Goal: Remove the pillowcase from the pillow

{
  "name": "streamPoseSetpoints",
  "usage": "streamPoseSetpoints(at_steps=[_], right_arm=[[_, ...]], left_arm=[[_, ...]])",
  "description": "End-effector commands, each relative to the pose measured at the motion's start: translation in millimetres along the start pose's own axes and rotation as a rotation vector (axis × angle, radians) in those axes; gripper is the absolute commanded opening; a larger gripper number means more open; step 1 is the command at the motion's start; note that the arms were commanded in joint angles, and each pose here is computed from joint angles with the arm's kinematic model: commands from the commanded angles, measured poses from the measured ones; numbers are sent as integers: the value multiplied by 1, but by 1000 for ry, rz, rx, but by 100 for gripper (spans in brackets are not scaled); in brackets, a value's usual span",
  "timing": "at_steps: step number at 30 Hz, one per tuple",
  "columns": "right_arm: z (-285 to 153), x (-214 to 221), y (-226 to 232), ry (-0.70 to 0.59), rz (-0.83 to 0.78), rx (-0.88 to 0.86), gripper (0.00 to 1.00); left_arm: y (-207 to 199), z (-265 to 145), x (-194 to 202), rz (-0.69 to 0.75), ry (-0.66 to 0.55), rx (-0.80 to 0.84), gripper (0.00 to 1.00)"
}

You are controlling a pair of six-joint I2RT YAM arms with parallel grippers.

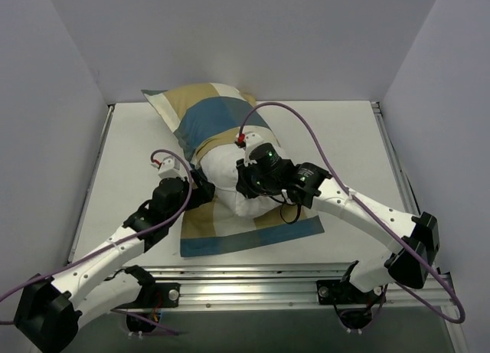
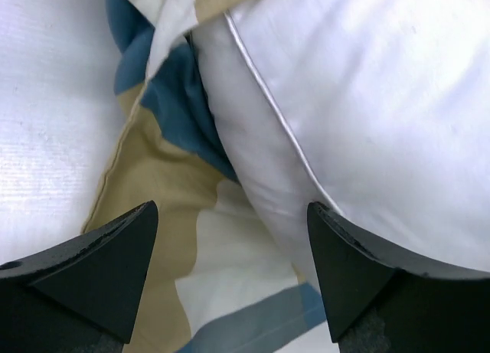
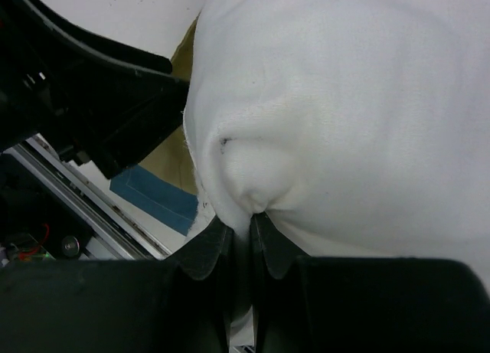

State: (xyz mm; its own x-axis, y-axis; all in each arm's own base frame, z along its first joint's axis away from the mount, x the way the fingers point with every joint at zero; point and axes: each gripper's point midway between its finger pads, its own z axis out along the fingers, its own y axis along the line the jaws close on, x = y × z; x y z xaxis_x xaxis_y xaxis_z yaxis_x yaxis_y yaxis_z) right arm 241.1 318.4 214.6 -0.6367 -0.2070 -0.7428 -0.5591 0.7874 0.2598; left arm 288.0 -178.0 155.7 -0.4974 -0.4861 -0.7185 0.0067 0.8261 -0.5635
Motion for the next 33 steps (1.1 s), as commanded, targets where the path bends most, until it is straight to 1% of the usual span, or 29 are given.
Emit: streamPoseSetpoints(at_steps=[1, 2, 3, 4, 5, 6, 7, 8, 9, 10, 11, 12, 15, 16, 17, 18, 19, 20, 22, 23, 24, 26, 27, 28, 30, 31, 32, 33], right_arm=[[2, -24, 16, -41, -46, -59, 0], [10, -2, 8, 42, -59, -33, 0], [12, 10, 5, 79, -61, -27, 0], [13, 21, 3, 109, -58, -23, 2], [7, 25, 0, 104, -45, -17, 9], [5, 38, -6, 120, -13, 3, 32], [-8, 31, -8, 77, 6, 2, 45], [-14, 30, -14, 57, 20, 28, 55], [-19, 30, -19, 43, 33, 46, 72], [-31, 21, -23, 3, 68, 49, 78], [-36, 16, -34, -25, 83, 97, 81], [-40, 11, -40, -45, 99, 117, 85], [-45, 2, -81, -83, 215, 208, 88], [-44, 2, -105, -96, 266, 260, 88], [-41, 2, -115, -101, 285, 277, 88], [-38, 3, -120, -99, 299, 272, 88], [-31, 7, -129, -81, 313, 282, 88], [-30, 1, -136, -93, 331, 265, 88], [-26, -7, -141, -100, 337, 239, 88], [-31, -22, -150, -137, 343, 247, 88], [-32, -28, -155, -147, 349, 255, 88], [-32, -41, -166, -164, 359, 255, 91], [-32, -44, -179, -167, 377, 269, 93], [-24, -42, -188, -149, 394, 267, 95], [-16, -43, -195, -134, 424, 218, 100], [-4, -39, -199, -109, 430, 198, 100], [2, -37, -190, -81, 424, 135, 100], [7, -39, -187, -73, 418, 109, 100]], left_arm=[[-7, -19, -9, 19, -19, 24, 87], [-7, -23, -17, 45, -39, 11, 87], [-10, -27, -28, 97, -65, 18, 87], [-23, -32, -48, 112, -104, 33, 87], [-26, -34, -58, 140, -118, 25, 87], [-25, -29, -64, 198, -113, 6, 87], [-41, -33, -86, 212, -135, 17, 88], [-43, -30, -100, 227, -149, 9, 89], [-47, -16, -98, 277, -105, 17, 89], [-66, -15, -120, 275, -133, 53, 89], [-59, 8, -121, 284, -93, 25, 89], [-68, 17, -122, 296, -61, 59, 89], [-87, 59, -130, 314, -18, 73, 89], [-95, 70, -126, 315, 8, 100, 89], [-99, 91, -121, 310, 36, 106, 88], [-101, 101, -114, 294, 61, 114, 87], [-101, 109, -108, 280, 78, 113, 87], [-94, 123, -95, 270, 110, 94, 86], [-82, 130, -73, 236, 162, 80, 85], [-73, 130, -67, 218, 169, 58, 84], [-46, 129, -45, 188, 202, -11, 83], [-22, 121, -37, 144, 186, -66, 81], [-10, 117, -27, 105, 198, -90, 81], [16, 111, -4, 84, 232, -132, 81], [29, 100, 10, 24, 238, -151, 80], [44, 93, 28, 9, 266, -173, 80], [47, 88, 32, -9, 265, -174, 80], [51, 84, 38, -33, 269, -185, 80]])
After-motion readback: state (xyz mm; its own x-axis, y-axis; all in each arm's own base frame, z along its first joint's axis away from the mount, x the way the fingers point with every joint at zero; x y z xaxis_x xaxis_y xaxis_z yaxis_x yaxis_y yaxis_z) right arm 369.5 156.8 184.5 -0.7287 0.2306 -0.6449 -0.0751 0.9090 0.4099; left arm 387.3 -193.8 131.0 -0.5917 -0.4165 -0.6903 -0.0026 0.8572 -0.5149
